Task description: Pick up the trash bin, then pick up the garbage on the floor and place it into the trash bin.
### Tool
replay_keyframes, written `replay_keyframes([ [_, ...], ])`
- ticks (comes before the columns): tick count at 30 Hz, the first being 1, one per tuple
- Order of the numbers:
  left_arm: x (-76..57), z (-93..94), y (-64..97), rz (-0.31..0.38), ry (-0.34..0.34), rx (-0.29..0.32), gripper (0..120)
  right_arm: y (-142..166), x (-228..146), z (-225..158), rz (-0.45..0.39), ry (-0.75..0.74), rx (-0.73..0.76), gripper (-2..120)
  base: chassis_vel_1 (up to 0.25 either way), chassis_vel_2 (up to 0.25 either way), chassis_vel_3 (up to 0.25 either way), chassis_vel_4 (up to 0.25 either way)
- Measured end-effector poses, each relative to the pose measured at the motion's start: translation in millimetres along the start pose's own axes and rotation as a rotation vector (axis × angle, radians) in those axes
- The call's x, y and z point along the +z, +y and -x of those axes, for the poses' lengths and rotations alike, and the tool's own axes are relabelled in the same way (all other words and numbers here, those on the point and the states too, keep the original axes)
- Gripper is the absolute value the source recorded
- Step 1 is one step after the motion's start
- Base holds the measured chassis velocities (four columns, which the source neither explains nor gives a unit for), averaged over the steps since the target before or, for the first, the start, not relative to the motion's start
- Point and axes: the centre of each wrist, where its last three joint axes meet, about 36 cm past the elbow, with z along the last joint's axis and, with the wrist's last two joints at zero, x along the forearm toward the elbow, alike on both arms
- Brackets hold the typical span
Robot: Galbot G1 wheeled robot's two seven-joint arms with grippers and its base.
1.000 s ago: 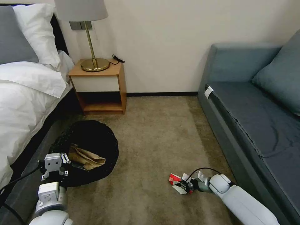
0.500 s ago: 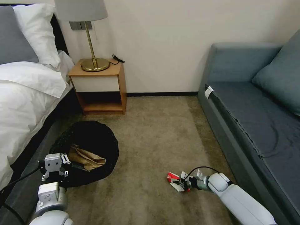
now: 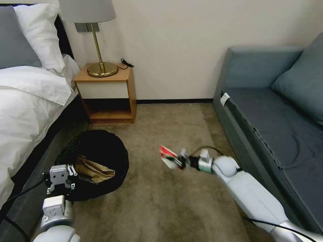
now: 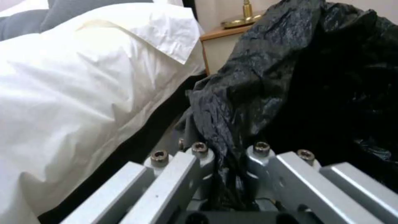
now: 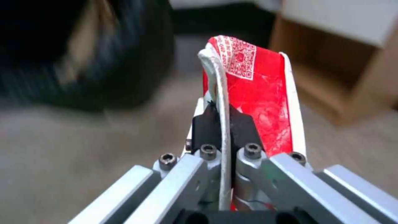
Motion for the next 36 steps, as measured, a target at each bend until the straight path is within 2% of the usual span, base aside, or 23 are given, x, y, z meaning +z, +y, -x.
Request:
replay_keyframes([
  [5, 0.6, 0.8, -3.3, -0.005, 0.001, 0.006, 3, 34.0, -26.2, 50.5, 0.071, -0.121, -0.123, 0, 0.000, 0.000, 0.000, 0.000],
  [15, 0.6, 6.9, -9.7, -0.026, -0.004, 0.002, 3, 64.0, -49.1, 101.9, 0.147, -0.233, -0.250, 0, 0.000, 0.000, 0.000, 0.000],
  [22, -0.9, 8.4, -10.3, -0.040, -0.004, 0.003, 3, 75.2, -44.4, 123.7, 0.160, -0.233, -0.282, 0, 0.000, 0.000, 0.000, 0.000],
  [26, -3.7, 8.3, -10.3, -0.054, -0.004, 0.002, 3, 77.8, -31.5, 138.6, 0.141, -0.202, -0.261, 0, 0.000, 0.000, 0.000, 0.000],
  [28, -3.7, 8.1, -10.1, -0.059, -0.001, 0.001, 3, 79.4, -23.4, 143.0, 0.126, -0.188, -0.247, 9, 0.000, 0.000, 0.000, 0.000],
  [29, -3.7, 8.1, -10.1, -0.059, -0.001, 0.001, 3, 79.4, -23.4, 143.0, 0.126, -0.188, -0.247, 9, 0.000, 0.000, 0.000, 0.000],
  [32, -1.1, 9.5, -9.0, -0.070, 0.012, -0.004, 3, 81.8, -16.8, 141.2, 0.107, -0.178, -0.214, 24, 0.000, 0.000, 0.000, 0.000],
  [33, -1.1, 9.5, -9.0, -0.070, 0.012, -0.004, 3, 81.8, -16.8, 141.2, 0.107, -0.178, -0.214, 24, 0.000, 0.000, 0.000, 0.000],
  [36, -2.5, 11.5, -8.4, -0.115, 0.037, -0.004, 3, 86.2, -16.0, 135.1, 0.068, -0.195, -0.170, 39, 0.000, 0.000, 0.000, 0.000],
])
